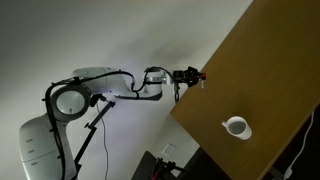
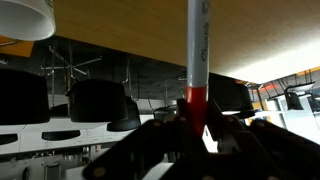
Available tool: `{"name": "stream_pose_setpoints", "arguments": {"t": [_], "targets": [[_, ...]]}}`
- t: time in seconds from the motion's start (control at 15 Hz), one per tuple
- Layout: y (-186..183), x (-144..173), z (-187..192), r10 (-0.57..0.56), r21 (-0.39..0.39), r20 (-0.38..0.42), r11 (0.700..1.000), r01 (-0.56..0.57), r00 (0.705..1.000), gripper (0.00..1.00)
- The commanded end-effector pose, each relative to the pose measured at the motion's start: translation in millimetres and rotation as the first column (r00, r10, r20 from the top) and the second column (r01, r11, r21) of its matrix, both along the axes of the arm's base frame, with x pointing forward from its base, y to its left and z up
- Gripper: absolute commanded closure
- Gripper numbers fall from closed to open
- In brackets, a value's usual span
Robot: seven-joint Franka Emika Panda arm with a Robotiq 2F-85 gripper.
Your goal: Take the red marker out of the white mug and place it on the table
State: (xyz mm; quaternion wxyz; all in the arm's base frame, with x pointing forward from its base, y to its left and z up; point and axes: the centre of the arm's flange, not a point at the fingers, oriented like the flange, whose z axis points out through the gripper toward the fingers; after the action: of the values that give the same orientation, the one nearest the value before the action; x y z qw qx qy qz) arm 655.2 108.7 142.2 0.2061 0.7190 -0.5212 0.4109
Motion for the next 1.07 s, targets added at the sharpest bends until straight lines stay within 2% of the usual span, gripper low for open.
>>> {"name": "stream_pose_setpoints", "arguments": {"t": [0.0,0.27,0.47,0.67,0.87,1.0], "targets": [[-0.1,0.0,0.0,0.000,0.000,0.000,1.000,0.000,1.000,0.94],[19.4,5.8,5.5,0.126,0.067,0.010,0.990,-0.127,0.992,0.94],[42.4,15.1,10.0,0.184,0.126,0.028,0.974,-0.186,0.983,0.94],[65.3,25.8,18.5,0.239,0.153,0.036,0.958,-0.241,0.970,0.94],[85.9,41.7,22.7,0.345,0.206,0.020,0.917,-0.341,0.938,0.94],[94.3,49.5,22.5,0.436,0.235,-0.006,0.875,-0.423,0.900,0.94]]}}
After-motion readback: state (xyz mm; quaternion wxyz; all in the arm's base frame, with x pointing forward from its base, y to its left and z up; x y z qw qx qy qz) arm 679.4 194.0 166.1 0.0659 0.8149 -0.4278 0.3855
